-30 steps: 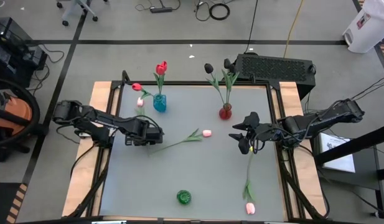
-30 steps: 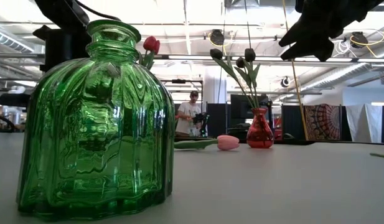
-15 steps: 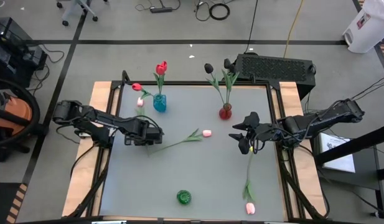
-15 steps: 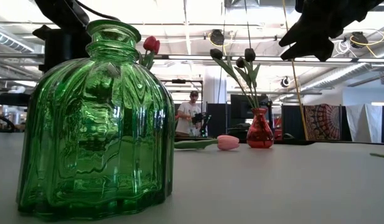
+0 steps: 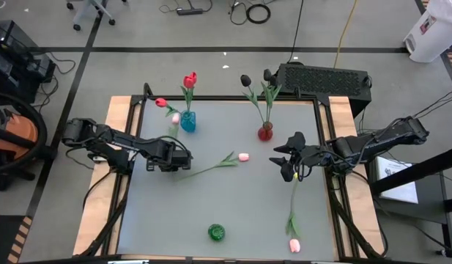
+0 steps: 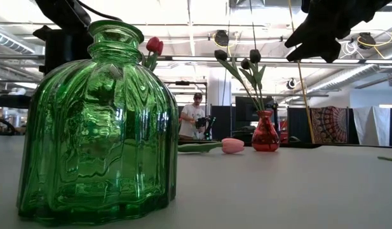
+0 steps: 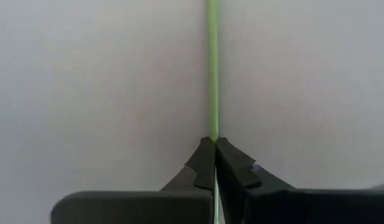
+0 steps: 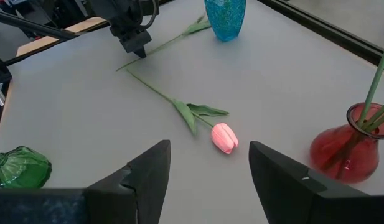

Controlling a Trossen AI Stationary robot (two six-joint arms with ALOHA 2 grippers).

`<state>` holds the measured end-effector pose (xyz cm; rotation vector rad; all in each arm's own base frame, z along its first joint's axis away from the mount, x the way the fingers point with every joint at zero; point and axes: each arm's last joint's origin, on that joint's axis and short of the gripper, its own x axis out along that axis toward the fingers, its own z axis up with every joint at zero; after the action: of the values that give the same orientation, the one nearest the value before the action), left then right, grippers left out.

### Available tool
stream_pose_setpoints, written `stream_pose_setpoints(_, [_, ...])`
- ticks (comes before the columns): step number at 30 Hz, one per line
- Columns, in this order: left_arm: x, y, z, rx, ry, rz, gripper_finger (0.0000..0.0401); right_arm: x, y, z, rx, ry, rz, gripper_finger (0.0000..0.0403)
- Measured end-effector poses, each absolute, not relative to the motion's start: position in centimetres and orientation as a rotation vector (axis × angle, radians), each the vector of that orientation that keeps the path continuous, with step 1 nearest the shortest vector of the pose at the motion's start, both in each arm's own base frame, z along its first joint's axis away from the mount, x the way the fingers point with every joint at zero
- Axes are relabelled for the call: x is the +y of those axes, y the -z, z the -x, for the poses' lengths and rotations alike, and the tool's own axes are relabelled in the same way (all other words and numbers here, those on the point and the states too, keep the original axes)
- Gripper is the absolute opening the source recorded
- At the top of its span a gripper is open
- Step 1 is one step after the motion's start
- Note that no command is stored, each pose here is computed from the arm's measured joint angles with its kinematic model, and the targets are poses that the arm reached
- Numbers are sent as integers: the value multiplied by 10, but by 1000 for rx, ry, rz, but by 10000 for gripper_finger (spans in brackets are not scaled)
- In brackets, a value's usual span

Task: Sort flowers into vase by color
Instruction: Put the top pink tulip into the green vase

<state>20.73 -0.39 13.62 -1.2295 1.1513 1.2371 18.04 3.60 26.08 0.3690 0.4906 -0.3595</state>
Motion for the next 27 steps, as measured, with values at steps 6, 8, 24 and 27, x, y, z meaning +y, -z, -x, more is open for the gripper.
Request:
stream_pose_setpoints(6, [-4, -142, -201, 1170, -1253, 1223, 3, 36, -261, -180, 490, 359, -369, 210])
stream_pose_setpoints(8, [-4, -144, -193, 1206, -1297, 1199, 3, 36, -261, -180, 490, 359, -369, 210])
stream_pose_setpoints(24, [-1, -188, -159, 1043, -1322, 1241, 0, 36, -260, -180, 498, 362, -366, 210])
stream_pose_setpoints(27, [1, -200, -149, 1009, -1357, 1210, 0, 36, -260, -180, 497, 362, -366, 210])
